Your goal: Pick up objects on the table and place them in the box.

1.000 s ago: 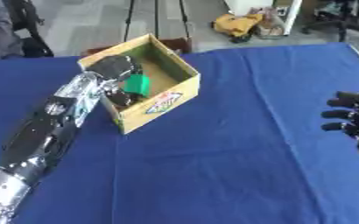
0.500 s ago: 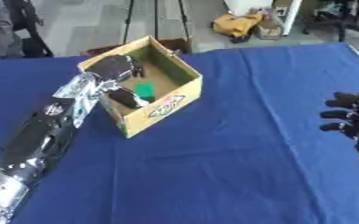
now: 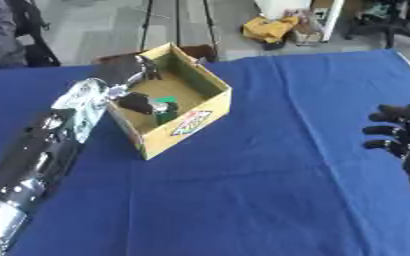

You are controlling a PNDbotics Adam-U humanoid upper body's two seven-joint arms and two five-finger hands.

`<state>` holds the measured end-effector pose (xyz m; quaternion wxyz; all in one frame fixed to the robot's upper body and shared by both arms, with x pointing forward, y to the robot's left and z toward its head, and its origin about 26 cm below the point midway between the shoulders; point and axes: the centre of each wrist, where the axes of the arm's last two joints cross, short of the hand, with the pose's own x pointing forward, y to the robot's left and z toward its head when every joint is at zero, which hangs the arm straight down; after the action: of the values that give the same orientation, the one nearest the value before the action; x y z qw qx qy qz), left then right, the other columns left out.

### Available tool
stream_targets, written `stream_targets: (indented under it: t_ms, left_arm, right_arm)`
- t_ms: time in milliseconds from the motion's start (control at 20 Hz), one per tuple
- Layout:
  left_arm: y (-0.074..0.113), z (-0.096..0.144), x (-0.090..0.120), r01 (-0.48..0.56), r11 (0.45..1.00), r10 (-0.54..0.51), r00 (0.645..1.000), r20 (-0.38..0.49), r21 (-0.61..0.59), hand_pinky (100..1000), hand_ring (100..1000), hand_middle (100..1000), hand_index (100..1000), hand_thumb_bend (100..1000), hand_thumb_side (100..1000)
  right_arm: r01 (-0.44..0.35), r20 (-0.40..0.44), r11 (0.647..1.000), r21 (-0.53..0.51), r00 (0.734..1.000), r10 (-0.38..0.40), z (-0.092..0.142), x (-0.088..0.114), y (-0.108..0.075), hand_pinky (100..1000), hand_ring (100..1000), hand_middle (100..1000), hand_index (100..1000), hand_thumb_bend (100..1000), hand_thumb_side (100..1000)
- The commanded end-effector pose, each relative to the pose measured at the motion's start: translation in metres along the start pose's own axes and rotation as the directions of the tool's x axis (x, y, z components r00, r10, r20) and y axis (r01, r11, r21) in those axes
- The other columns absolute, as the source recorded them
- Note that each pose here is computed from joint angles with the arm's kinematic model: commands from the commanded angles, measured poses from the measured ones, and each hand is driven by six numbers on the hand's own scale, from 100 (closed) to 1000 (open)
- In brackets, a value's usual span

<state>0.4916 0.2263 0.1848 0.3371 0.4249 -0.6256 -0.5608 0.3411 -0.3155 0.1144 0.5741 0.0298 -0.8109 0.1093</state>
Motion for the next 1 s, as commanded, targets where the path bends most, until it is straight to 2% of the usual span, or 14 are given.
stream_targets:
  t_ms: [50, 400, 600, 800, 850, 1000]
  left_arm:
    - [0.041, 0.004, -0.017, 0.006, 0.994, -0.004, 1.0, -0.011, 0.106, 661, 615, 595, 740, 678, 778]
    - [0.083, 0.027, -0.038, -0.011, 0.966, 0.021, 0.999, -0.033, 0.259, 656, 600, 586, 736, 677, 695]
    - [0.096, 0.05, -0.052, -0.015, 0.939, 0.036, 0.998, -0.054, 0.345, 655, 596, 583, 735, 650, 669]
    - [0.089, 0.076, -0.062, -0.039, 0.918, 0.077, 0.994, -0.083, 0.394, 656, 587, 577, 732, 567, 698]
    - [0.083, 0.081, -0.062, -0.061, 0.913, 0.104, 0.991, -0.087, 0.403, 659, 586, 576, 731, 517, 723]
    - [0.058, 0.092, -0.062, -0.132, 0.894, 0.191, 0.976, -0.1, 0.427, 659, 586, 575, 732, 445, 783]
  right_arm:
    - [-0.029, 0.012, 1.0, -0.002, 1.0, 0.029, -0.001, 0.006, -0.008, 599, 693, 708, 816, 100, 896]
    - [-0.032, -0.008, 0.999, -0.013, 0.999, 0.032, 0.004, 0.002, -0.011, 599, 693, 708, 816, 100, 897]
    - [-0.034, -0.013, 0.999, -0.021, 0.999, 0.033, 0.006, 0.001, -0.013, 599, 694, 708, 816, 100, 896]
    - [-0.038, -0.015, 0.999, -0.032, 0.999, 0.038, 0.008, 0.001, -0.016, 599, 694, 707, 816, 100, 895]
    - [-0.037, -0.014, 0.999, -0.036, 0.999, 0.037, 0.009, 0.001, -0.016, 599, 694, 707, 816, 100, 896]
    - [-0.035, -0.009, 0.998, -0.045, 0.999, 0.034, 0.009, 0.001, -0.017, 599, 695, 708, 816, 100, 895]
